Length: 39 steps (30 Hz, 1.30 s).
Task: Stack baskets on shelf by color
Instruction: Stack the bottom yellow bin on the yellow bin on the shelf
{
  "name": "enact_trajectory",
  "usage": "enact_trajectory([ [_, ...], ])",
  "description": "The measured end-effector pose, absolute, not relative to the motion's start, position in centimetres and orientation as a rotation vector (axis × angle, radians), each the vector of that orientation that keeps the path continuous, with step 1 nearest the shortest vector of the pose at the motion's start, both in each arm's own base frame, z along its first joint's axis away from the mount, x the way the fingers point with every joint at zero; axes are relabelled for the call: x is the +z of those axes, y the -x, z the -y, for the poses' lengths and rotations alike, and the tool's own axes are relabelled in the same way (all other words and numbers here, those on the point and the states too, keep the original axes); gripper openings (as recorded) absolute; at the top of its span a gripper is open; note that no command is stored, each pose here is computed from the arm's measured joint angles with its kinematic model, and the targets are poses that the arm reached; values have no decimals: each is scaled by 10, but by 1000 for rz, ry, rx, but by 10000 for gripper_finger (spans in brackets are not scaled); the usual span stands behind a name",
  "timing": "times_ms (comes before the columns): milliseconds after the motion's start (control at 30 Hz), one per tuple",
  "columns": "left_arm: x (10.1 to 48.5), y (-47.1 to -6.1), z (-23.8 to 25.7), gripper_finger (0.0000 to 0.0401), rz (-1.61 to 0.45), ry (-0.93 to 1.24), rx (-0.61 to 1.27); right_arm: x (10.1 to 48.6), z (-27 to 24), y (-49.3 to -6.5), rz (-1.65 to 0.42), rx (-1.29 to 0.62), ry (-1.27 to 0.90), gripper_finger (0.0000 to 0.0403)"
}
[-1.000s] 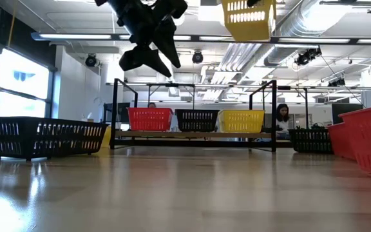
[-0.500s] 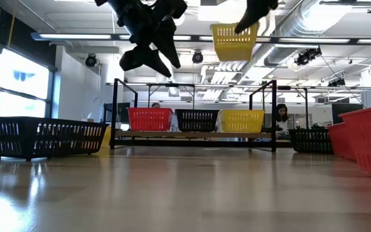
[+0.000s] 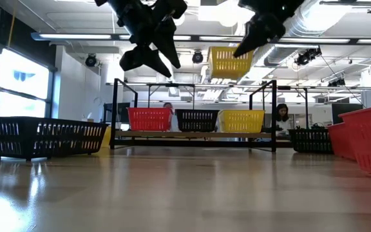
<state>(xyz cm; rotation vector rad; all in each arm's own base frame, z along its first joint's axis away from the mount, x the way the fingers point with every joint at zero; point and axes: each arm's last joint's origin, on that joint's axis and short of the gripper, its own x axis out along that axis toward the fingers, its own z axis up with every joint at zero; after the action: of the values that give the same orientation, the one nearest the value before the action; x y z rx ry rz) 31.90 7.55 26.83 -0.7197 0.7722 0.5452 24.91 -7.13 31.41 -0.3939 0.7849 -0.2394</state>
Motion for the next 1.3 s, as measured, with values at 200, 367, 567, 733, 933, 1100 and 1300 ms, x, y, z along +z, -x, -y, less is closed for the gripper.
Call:
enact_trajectory([
  [200,268,-319,-76,136,-772,720,546,289,84,-244,-822,-226,399,0],
  [367,268,-319,-76,136,-772,720,546,277,93,-241,-830,-196,411,0],
  [567,268,-319,-76,136,-772,721,546,273,104,-237,-847,-223,392,0],
  [733,268,-319,-76,136,-771,722,546,265,111,-238,-879,-211,354,0],
  [933,269,-319,-76,136,-769,720,550,250,117,-245,-945,-198,331,0],
  [1100,269,-319,-76,136,-765,714,563,246,121,-246,-968,-224,333,0],
  [1300,268,-319,-76,136,-766,711,562,245,123,-244,-971,-225,322,0],
])
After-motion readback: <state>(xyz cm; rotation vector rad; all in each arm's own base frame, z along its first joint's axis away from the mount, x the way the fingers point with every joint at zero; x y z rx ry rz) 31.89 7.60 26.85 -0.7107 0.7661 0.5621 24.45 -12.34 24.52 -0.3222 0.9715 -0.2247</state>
